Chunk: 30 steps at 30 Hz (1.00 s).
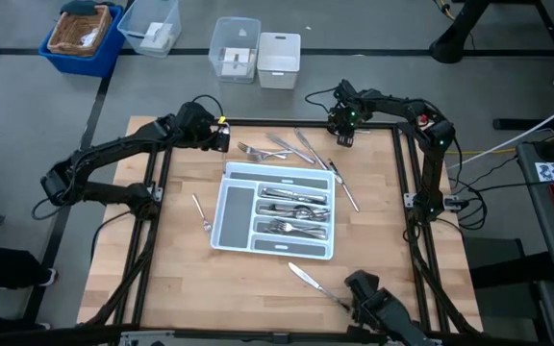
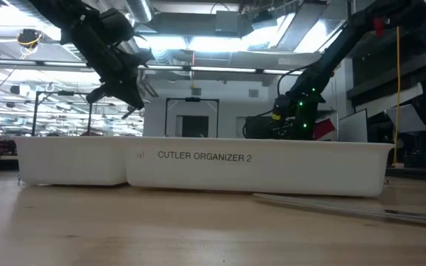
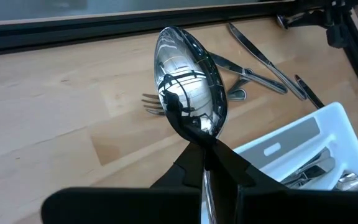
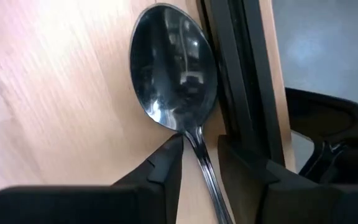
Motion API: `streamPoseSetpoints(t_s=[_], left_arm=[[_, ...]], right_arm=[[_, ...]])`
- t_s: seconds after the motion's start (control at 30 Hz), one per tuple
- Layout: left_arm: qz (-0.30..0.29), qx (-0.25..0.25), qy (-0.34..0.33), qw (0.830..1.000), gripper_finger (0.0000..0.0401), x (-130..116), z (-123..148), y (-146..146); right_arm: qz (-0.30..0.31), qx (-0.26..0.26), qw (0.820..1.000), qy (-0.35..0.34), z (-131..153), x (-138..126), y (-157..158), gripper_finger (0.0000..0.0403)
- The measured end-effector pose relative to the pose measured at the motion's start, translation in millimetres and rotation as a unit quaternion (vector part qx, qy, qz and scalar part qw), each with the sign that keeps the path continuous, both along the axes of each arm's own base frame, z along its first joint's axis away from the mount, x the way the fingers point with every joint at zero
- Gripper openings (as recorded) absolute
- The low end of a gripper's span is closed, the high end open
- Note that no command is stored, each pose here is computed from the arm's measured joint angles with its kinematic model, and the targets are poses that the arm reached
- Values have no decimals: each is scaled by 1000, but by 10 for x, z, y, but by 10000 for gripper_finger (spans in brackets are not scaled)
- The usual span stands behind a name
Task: Sort silverware
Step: Put the spoon into the organizer tray
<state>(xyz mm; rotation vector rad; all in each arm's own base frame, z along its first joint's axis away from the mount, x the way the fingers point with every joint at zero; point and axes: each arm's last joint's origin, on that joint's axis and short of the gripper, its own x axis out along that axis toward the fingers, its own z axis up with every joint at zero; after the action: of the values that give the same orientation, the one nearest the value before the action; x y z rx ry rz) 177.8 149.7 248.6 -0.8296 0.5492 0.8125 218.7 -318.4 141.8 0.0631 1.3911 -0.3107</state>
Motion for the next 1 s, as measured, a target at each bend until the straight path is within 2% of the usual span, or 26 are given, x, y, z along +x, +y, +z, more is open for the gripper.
streamPoseSetpoints(t_s=[0.3,0.53,0.63,0.87,1.0], left_arm=[[-7,0,2,1000,1,15,-2,-21],[-12,0,1,1000,1,31,-1,-39],[-13,1,-2,1000,2,41,3,-47],[-45,27,-38,998,1,172,68,-126],[-84,60,-84,991,1,307,156,-213]], right_arm=[[2,69,998,1,-50,-15,105,111],[4,98,995,3,-56,-30,155,109],[2,100,995,4,-62,-33,159,92],[3,102,995,5,-71,-31,167,15],[3,101,995,5,-71,-31,166,19]])
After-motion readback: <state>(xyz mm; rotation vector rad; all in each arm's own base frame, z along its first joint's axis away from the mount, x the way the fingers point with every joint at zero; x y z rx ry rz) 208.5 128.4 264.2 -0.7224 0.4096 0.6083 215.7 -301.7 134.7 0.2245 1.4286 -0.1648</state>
